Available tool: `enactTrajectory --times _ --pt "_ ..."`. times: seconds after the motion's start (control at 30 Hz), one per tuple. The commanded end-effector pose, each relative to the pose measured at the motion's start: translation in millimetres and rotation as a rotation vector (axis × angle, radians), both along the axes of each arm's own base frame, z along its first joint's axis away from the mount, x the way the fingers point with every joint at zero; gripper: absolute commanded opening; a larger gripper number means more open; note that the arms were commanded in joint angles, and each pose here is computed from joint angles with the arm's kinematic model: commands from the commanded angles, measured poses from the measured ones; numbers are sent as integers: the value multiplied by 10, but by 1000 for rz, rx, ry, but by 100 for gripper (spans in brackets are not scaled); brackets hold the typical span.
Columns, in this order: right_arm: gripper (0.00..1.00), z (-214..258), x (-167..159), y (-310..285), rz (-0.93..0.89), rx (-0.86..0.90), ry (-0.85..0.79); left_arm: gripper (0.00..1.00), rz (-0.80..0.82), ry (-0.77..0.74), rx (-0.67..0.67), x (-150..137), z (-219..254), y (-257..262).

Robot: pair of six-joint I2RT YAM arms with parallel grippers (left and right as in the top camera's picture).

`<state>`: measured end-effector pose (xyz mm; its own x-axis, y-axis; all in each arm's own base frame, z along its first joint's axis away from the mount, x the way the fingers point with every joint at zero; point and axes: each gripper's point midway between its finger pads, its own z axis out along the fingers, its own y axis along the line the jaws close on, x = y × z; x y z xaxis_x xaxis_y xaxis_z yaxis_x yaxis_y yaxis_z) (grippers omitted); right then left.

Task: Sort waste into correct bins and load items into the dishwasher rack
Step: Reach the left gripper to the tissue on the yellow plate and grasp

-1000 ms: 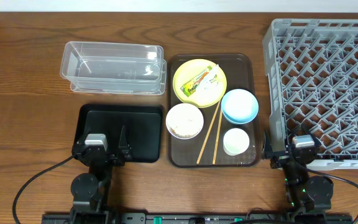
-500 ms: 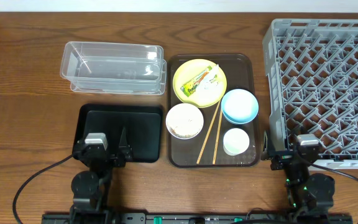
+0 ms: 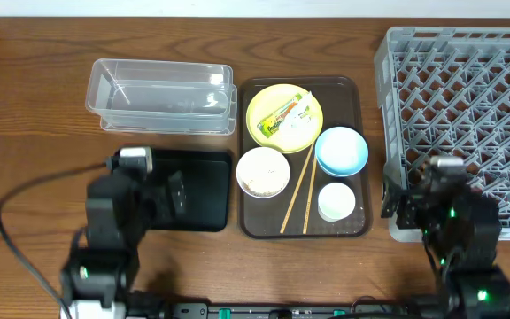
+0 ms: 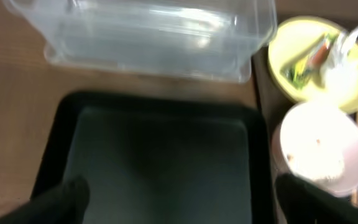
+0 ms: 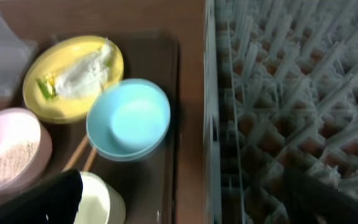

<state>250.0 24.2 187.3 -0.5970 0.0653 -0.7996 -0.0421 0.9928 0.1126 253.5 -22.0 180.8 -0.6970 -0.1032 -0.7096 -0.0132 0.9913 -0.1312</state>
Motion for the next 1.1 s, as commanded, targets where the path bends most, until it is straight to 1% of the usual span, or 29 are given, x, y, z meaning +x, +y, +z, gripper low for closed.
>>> enactTrajectory --times 0.0,0.1,0.27,0.33,0.47,0.6,0.7,0.9,1.07 --pt "99 168 103 -36 -21 3 47 97 -9 120 -20 120 140 -45" --pt "99 243 198 -17 -9 -2 70 98 -7 239 -14 146 107 -46" --pt "99 321 273 -9 -7 1 49 97 -36 348 -51 219 -130 -138" --pt "99 329 280 -10 -7 1 45 97 -51 362 -72 255 -177 -185" --pt "99 315 269 -10 -7 1 52 97 -110 284 -126 464 -89 -350" --pt "99 323 277 -10 -7 1 47 97 -177 180 -105 725 109 -534" --pt "99 322 276 -10 -7 1 48 96 -236 111 -48 944 220 -703" --pt "99 314 270 -10 -7 1 52 97 -418 -54 -13 1383 320 -1347" --pt "99 310 267 -10 -7 0 54 96 -512 -115 -26 1608 119 -1876"
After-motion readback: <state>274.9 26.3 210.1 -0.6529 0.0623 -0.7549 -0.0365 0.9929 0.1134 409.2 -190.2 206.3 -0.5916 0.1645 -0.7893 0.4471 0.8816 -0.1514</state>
